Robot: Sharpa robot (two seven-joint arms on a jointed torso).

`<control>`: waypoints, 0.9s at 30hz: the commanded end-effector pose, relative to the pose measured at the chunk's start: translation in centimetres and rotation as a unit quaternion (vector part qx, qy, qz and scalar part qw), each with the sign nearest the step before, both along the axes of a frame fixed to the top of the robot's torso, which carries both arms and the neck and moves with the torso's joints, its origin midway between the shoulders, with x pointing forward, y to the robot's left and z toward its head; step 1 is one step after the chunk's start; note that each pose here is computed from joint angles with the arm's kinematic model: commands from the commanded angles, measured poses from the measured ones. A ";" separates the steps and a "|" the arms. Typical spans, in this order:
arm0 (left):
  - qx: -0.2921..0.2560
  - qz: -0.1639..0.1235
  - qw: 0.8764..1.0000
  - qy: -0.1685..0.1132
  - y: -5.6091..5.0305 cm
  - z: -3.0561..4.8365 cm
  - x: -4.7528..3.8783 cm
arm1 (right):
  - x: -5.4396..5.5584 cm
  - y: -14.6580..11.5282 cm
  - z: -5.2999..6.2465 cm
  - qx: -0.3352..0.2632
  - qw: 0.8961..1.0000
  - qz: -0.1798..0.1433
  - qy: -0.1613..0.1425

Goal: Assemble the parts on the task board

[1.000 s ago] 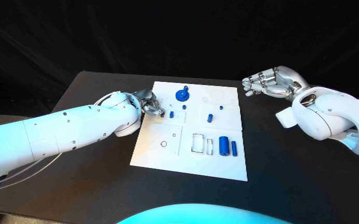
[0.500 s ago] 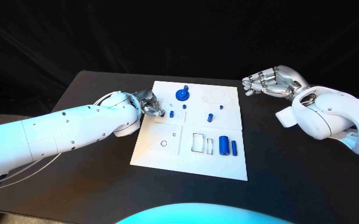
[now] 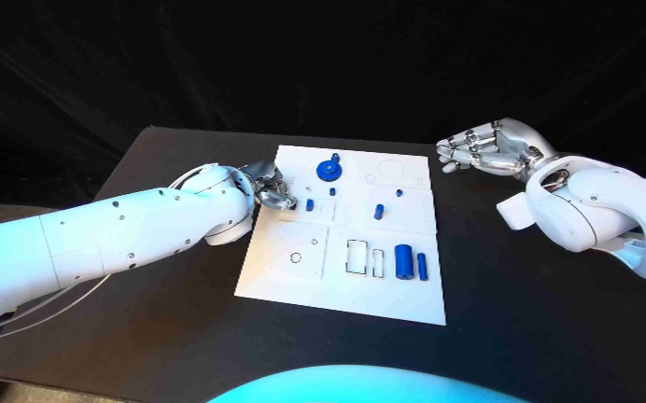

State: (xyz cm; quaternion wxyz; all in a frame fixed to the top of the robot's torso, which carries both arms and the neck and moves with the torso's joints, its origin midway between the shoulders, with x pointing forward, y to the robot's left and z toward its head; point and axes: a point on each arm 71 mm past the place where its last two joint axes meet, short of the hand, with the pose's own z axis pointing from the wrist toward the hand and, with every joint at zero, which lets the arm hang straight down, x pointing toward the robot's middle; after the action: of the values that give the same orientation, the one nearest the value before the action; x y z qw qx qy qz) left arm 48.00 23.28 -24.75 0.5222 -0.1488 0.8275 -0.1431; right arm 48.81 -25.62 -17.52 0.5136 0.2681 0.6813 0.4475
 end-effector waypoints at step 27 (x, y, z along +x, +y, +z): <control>0.015 0.013 0.998 0.053 -0.2 -1.12 -0.06 | -0.2 0.1 0.1 0.002 1.000 0.007 -0.002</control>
State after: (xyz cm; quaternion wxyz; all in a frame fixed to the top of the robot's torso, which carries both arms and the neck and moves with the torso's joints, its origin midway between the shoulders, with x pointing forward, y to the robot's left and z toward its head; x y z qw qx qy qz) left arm 48.27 23.14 -25.23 0.5011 -0.1594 0.8416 -0.1234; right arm 48.71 -25.69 -17.49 0.5134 0.2683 0.6810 0.4480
